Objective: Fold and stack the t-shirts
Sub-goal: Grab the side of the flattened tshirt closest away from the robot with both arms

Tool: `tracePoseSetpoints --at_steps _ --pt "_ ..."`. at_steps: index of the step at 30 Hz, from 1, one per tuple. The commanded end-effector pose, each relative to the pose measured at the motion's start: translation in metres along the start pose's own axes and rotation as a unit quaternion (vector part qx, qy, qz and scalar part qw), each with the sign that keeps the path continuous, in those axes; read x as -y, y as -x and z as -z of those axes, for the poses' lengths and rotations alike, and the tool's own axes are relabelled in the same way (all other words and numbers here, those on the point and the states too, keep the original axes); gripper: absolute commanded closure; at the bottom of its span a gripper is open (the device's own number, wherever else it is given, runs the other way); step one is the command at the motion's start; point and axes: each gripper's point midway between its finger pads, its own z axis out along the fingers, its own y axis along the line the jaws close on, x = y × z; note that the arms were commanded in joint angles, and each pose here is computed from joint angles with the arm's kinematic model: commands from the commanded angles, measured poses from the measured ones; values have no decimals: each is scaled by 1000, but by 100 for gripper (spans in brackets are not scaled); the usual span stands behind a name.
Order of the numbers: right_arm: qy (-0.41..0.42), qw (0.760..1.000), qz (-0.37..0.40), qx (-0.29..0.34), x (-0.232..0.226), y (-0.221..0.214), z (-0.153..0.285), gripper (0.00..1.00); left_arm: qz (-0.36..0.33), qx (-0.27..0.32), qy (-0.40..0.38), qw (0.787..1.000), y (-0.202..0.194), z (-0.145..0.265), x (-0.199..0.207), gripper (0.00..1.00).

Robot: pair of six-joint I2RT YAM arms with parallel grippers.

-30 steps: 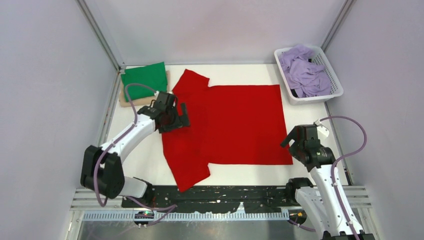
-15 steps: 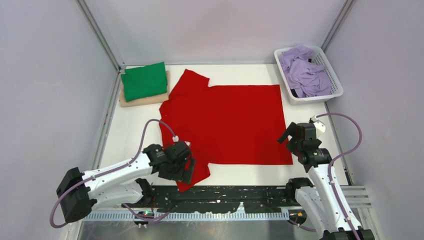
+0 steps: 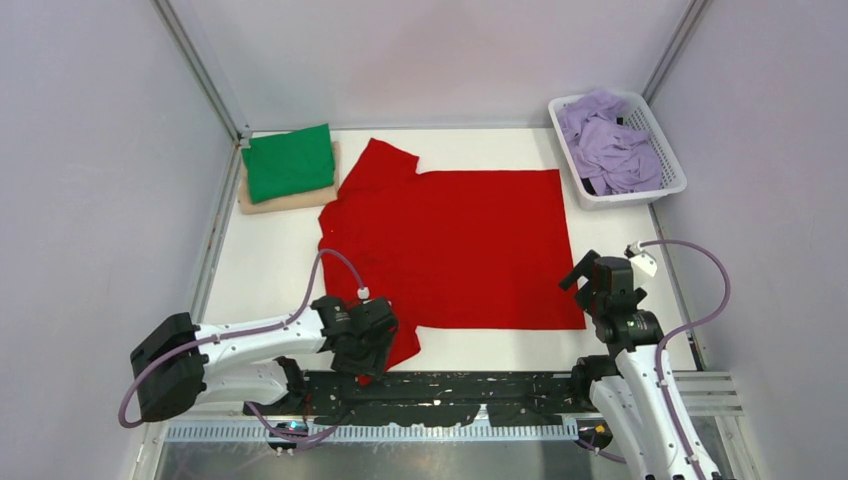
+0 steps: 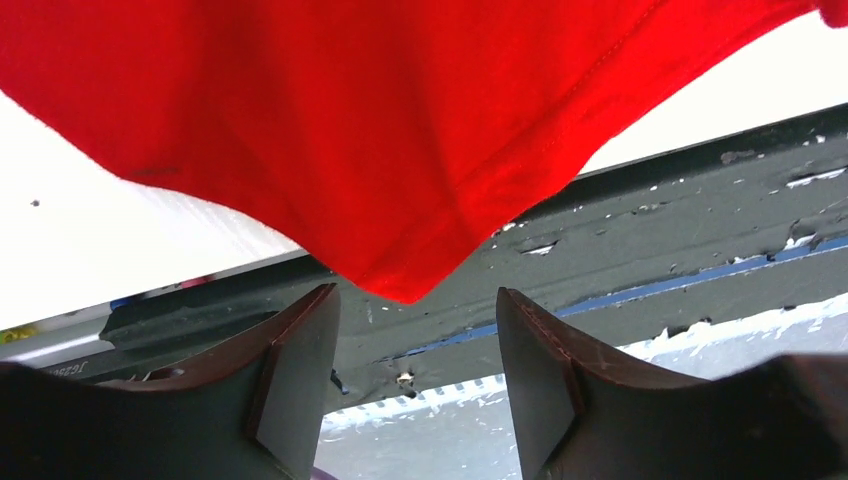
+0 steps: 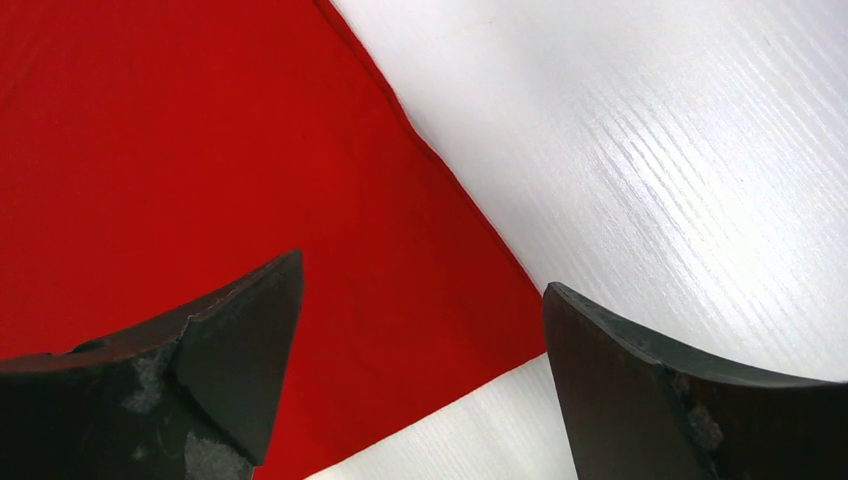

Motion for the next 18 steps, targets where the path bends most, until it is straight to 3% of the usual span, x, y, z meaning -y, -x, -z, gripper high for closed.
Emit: tracePoseSetpoints --at_steps 1,8,11,13,18 --pt "5 999 -25 20 -4 8 -1 4 13 17 -5 1000 10 -7 7 39" --pt "-1 997 -66 27 1 8 6 4 13 8 46 999 7 -19 -10 54" --pt "-33 995 -89 32 16 6 11 3 10 5 53 999 8 -20 -11 74" --pt "-37 992 -113 33 19 3 12 2 11 6 55 998 10 -20 -10 97" --pt "-43 990 -135 -4 21 -19 7 0 11 24 54 998 15 -10 -11 100"
